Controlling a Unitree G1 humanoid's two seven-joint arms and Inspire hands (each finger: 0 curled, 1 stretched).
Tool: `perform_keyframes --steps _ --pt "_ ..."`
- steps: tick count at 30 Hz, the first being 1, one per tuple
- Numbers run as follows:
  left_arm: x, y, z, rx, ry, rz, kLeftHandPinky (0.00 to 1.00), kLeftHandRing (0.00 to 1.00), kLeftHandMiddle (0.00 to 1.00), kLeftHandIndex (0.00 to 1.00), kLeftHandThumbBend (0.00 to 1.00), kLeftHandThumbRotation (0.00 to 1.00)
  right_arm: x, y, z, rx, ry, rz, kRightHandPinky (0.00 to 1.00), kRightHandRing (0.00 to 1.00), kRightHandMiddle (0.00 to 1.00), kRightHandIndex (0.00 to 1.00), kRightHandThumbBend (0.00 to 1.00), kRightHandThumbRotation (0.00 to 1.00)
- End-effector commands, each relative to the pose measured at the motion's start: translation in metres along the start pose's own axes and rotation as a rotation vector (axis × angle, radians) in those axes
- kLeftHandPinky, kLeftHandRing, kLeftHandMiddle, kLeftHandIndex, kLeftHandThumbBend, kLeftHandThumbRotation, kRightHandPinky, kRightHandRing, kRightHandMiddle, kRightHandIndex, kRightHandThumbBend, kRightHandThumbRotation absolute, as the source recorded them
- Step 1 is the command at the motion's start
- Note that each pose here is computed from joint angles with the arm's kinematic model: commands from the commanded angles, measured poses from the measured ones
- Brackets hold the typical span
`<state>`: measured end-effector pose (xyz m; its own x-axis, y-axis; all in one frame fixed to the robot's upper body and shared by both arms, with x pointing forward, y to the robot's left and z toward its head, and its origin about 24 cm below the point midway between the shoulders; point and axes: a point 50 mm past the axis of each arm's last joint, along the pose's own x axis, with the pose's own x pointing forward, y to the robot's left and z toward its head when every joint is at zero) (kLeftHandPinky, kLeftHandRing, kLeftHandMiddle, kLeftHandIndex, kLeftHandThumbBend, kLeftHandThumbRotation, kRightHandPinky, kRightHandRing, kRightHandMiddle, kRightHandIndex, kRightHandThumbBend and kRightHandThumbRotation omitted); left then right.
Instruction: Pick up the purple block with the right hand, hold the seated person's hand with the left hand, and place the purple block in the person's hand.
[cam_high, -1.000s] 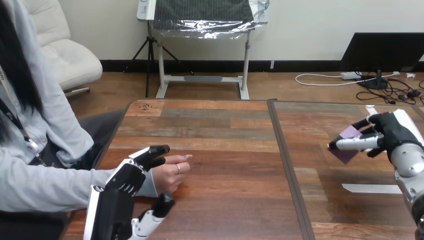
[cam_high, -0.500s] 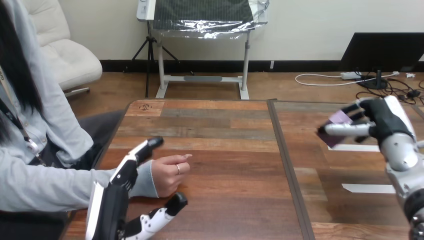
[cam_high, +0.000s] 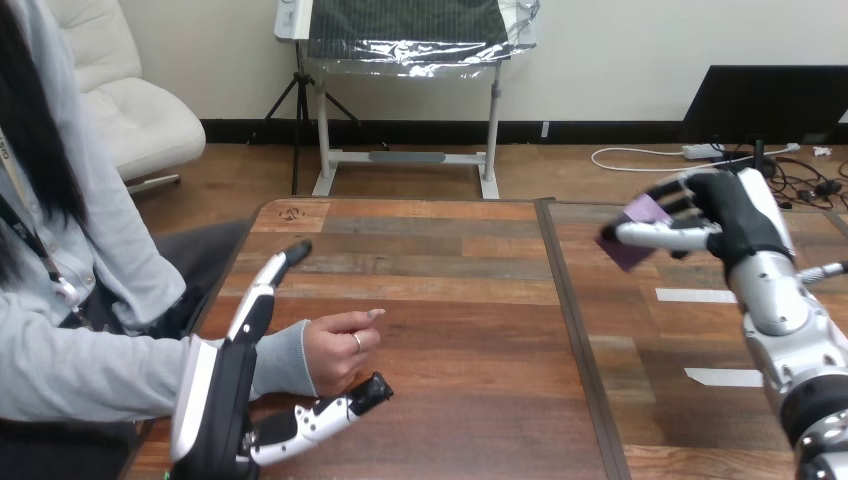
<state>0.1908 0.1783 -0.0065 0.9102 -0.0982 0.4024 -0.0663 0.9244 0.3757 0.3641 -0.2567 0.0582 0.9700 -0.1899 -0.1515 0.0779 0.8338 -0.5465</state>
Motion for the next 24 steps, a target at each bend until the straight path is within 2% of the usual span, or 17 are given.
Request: perform_keyframes --steps 1,18,24 --pt "0.020 0.009 0.009 0.090 -0.079 -0.006 0.93 0.94 0.93 0.91 1.00 0.44 0.004 0.000 0.031 0.074 -0.149 -0.022 0.34 0.41 0.51 0.51 0.77 0.00" --pt "0.035 0.022 0.002 0.174 -0.075 -0.054 0.89 0.96 0.94 0.94 1.00 0.32 -0.002 0.011 0.043 0.141 -0.236 -0.013 0.35 0.41 0.49 0.52 0.75 0.00" --pt "0.040 0.027 -0.001 0.240 -0.067 -0.070 0.90 0.96 0.95 0.96 1.00 0.31 -0.004 0.014 0.046 0.162 -0.267 -0.006 0.35 0.41 0.49 0.52 0.74 0.00"
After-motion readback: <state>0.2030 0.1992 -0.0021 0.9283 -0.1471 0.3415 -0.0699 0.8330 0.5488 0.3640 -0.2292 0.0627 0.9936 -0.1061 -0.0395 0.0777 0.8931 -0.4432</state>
